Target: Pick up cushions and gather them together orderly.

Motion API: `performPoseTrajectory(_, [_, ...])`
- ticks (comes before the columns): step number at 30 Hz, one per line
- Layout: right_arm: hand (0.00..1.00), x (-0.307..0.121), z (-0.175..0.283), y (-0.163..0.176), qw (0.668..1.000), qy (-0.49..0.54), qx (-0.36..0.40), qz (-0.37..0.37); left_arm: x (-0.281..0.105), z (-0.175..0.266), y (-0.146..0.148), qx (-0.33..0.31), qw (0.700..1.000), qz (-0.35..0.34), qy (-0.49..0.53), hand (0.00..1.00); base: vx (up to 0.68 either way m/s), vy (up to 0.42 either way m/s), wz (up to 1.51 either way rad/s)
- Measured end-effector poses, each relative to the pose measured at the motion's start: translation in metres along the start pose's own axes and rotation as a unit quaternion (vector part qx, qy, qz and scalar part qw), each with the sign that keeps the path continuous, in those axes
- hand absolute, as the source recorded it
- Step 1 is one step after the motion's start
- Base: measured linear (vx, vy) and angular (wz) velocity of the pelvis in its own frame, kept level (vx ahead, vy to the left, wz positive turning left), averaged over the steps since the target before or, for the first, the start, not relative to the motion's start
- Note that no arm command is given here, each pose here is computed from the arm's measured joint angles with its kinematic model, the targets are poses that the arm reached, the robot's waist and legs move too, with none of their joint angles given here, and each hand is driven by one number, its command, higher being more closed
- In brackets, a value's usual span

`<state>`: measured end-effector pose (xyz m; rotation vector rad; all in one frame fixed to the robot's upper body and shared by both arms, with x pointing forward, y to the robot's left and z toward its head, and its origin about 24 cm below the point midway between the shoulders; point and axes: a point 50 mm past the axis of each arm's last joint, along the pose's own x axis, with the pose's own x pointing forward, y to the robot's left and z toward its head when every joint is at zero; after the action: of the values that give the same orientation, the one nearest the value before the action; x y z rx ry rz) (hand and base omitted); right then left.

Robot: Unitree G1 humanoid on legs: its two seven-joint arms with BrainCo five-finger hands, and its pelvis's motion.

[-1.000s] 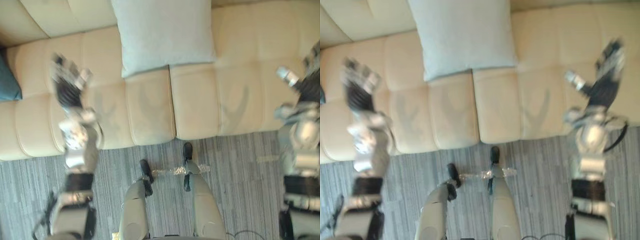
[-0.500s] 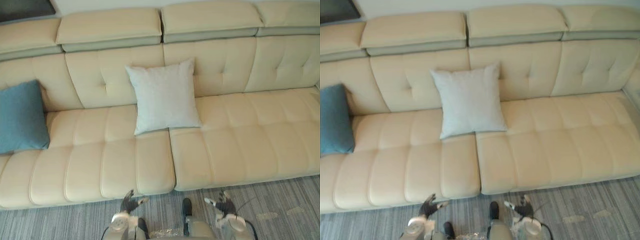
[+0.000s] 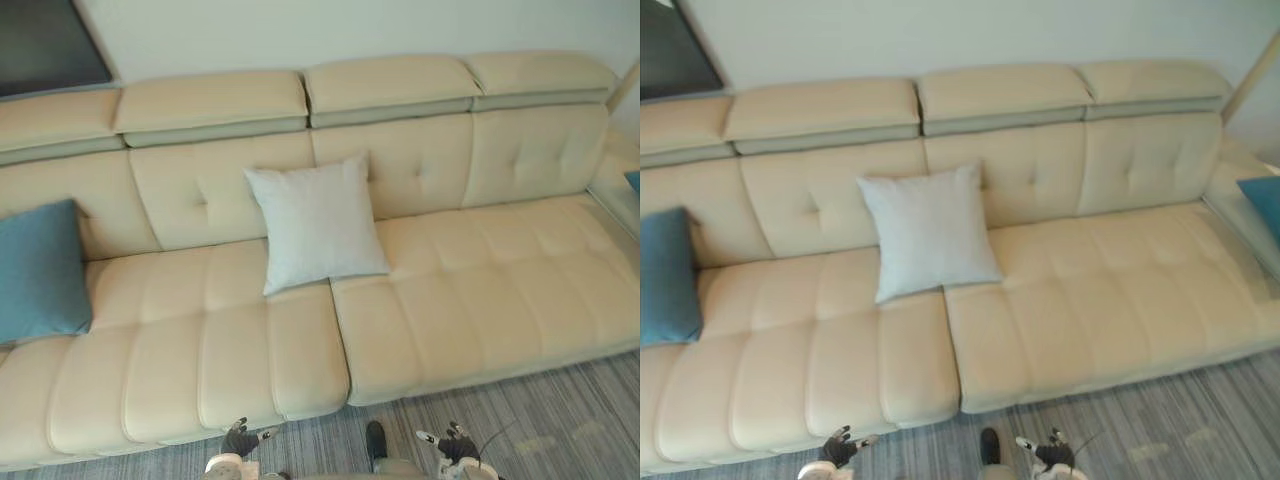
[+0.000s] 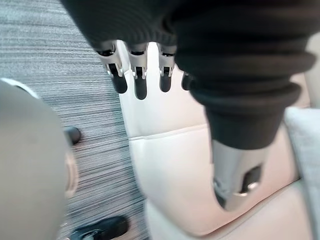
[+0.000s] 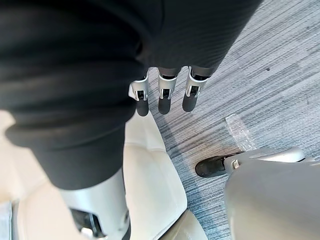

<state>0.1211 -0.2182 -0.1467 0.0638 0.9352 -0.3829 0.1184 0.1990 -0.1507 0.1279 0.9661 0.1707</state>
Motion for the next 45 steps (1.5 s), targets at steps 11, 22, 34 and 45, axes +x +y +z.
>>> performPoseTrajectory(11, [0.00,0.003,0.017,0.027,0.998,-0.025,-0.031,0.042,0.009,0.047,0.026,-0.015,0.996,0.046,-0.076,0.00,-0.09,-0.060,0.13])
performPoseTrajectory(22, [0.00,0.004,0.035,0.032,0.994,-0.064,-0.067,0.053,0.008,0.044,-0.012,0.004,0.998,-0.008,-0.069,0.00,-0.21,-0.124,-0.02])
performPoseTrajectory(34, [0.00,-0.005,-0.005,0.020,0.999,-0.006,-0.033,0.033,0.001,0.012,-0.017,0.017,1.000,-0.018,-0.017,0.00,-0.05,0.134,-0.11])
performPoseTrajectory(45, [0.00,0.000,0.012,0.027,0.996,-0.031,-0.071,0.051,0.003,0.010,-0.013,0.012,1.000,-0.011,-0.004,0.00,0.11,-0.025,-0.86])
